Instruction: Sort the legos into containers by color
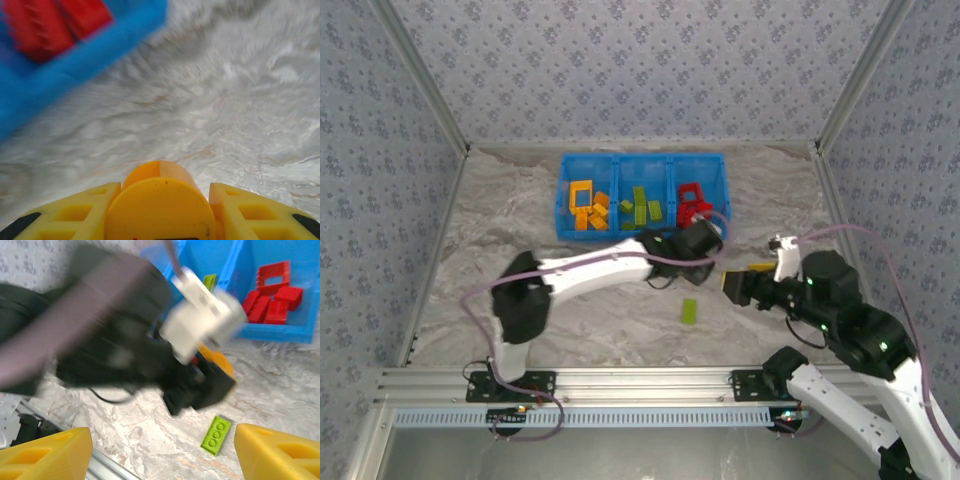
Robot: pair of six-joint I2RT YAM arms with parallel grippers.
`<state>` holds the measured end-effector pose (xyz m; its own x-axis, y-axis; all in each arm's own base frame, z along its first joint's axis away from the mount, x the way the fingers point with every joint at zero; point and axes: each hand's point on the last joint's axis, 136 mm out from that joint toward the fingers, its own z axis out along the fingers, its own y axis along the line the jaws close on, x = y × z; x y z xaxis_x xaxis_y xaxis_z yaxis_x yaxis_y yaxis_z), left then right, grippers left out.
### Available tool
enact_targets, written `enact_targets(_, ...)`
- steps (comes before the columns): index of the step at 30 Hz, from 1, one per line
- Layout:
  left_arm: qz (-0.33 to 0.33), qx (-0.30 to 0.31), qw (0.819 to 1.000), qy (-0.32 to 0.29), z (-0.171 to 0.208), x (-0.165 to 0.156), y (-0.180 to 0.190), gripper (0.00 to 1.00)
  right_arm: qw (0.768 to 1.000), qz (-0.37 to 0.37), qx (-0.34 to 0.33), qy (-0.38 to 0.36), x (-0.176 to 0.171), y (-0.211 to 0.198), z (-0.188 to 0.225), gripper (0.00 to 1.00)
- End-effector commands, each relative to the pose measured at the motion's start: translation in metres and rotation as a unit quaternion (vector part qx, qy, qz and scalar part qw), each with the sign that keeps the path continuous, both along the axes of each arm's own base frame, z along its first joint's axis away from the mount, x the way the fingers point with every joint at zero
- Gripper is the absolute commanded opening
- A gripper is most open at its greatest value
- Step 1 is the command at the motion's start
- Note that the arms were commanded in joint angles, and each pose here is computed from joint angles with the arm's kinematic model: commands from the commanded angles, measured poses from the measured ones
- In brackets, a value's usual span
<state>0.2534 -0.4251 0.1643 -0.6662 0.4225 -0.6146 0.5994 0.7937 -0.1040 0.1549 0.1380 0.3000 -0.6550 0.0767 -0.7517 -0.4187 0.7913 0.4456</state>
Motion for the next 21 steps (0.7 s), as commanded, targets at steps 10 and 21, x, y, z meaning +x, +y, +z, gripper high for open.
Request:
enact_targets(10, 0.2, -0.012, 0.98, -0.008, 0.04, 0.082, 0.195, 0.3, 0.976, 0.171, -0.103, -0.087, 0.02, 0.17, -0.032, 0.77)
enact_targets(21, 0.285, -0.058, 0.957, 0.016, 0.01, 0.194, 0.244, 0.31, 0.967, 0.095, -0.089, -0.218, 0.052, 0.224, -0.033, 0.78)
